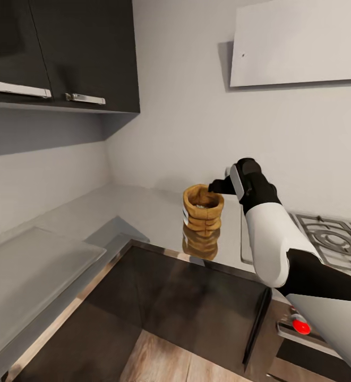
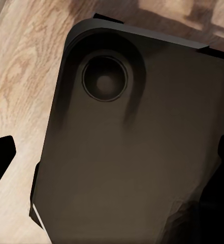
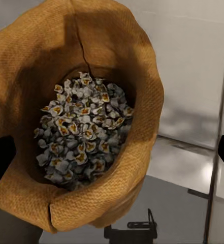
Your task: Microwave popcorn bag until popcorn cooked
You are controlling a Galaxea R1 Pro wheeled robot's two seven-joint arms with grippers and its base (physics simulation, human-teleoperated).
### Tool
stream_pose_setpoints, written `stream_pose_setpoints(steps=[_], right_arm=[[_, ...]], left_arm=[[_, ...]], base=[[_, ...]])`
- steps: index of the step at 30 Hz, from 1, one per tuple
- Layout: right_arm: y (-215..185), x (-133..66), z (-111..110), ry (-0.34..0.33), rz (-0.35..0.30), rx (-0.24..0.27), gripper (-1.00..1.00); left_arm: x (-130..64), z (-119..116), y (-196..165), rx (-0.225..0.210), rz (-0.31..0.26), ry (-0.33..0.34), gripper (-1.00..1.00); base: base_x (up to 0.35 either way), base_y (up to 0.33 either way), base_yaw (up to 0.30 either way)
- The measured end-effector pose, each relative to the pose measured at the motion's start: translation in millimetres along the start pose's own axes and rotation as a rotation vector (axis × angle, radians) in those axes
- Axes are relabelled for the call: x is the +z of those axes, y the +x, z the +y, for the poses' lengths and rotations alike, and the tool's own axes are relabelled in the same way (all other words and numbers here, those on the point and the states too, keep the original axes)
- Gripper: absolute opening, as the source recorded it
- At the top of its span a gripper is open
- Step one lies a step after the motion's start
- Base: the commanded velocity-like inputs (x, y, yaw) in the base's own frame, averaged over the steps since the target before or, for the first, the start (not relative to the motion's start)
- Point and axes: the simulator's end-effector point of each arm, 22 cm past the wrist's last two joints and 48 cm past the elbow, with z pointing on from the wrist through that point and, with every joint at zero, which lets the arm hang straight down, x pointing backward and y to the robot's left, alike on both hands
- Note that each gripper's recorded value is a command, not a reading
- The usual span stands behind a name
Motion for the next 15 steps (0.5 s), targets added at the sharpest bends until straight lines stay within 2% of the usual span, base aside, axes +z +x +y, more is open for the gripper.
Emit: stream_pose_setpoints(steps=[9,15], right_arm=[[3.3,1.8,-2.8,0.012,0.006,-0.002,1.0],[20.7,12.1,3.0,0.0,0.054,-0.01,1.0]], left_arm=[[0.0,-0.1,-0.3,0.001,-0.001,0.0,1.0],[0.0,0.0,-0.3,0.0,-0.001,0.0,1.0]], base=[[0.0,0.0,0.003],[0.0,0.0,0.0]])
